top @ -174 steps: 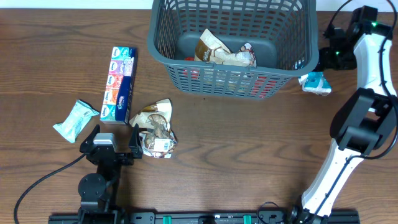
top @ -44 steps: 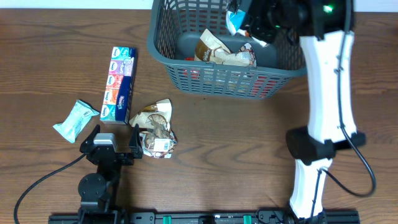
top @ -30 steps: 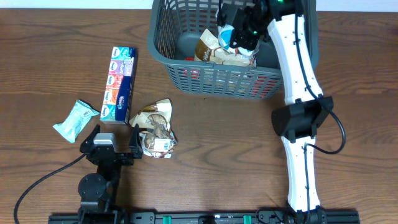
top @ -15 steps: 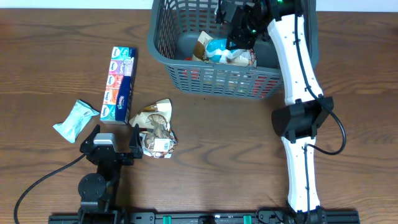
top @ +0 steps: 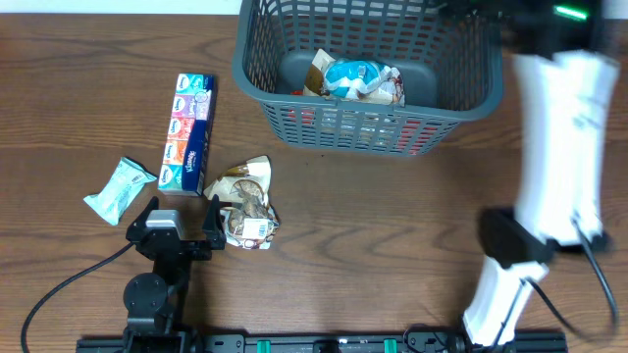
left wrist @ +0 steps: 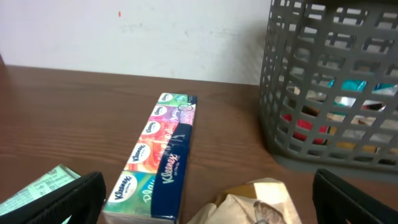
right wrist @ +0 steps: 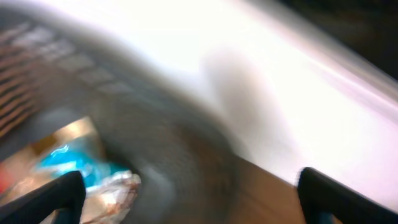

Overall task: Pack container
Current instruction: 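Carry the teal snack bag into the basket and release it, then retract the right gripper and raise the left arm, then move the left gripper over the crumpled silver snack bag, then lower the left gripper and pinch the snack bag's top edge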

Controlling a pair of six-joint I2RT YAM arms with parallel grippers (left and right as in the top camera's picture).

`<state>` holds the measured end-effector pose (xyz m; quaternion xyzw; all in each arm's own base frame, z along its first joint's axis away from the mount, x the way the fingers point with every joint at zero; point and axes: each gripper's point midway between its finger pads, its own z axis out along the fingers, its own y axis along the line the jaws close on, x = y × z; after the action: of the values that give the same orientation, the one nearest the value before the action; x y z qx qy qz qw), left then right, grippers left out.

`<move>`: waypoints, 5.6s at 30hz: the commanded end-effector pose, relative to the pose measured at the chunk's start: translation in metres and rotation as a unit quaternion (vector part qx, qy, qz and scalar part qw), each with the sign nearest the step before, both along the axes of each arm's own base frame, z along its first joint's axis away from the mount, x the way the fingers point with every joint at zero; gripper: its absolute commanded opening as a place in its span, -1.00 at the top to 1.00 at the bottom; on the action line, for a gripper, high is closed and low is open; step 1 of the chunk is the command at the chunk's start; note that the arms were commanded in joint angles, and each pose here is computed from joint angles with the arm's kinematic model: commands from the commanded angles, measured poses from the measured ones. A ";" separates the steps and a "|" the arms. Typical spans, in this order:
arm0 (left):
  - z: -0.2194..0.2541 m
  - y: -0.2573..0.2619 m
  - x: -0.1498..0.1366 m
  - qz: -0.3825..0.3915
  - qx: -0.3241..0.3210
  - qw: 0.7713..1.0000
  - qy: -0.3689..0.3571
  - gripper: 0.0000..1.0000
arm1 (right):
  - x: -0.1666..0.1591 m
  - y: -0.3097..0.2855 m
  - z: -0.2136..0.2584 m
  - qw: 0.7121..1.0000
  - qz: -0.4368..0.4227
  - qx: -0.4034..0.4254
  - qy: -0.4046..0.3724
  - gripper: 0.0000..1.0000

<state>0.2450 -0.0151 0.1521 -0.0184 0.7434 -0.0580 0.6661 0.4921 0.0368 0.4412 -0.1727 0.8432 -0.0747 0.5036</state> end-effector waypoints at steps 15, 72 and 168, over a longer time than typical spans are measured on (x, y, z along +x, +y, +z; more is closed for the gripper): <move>0.034 -0.006 -0.009 -0.012 -0.035 0.994 0.102 -0.97 | -0.139 -0.206 -0.048 0.897 -0.367 0.198 0.145 -0.99; 0.040 -0.063 0.000 -0.075 0.141 0.821 0.548 -0.97 | -0.156 -0.123 -0.390 0.796 -0.273 0.207 0.499 -0.98; -0.141 -0.069 0.007 -0.010 0.051 0.807 0.588 -0.97 | -0.162 -0.122 -0.389 0.795 -0.262 0.198 0.510 -0.98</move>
<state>0.2533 -0.0868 0.0152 -0.0009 0.9946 -0.0072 0.1033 0.3304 -0.0893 0.0519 0.1557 0.9858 0.0613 -0.0144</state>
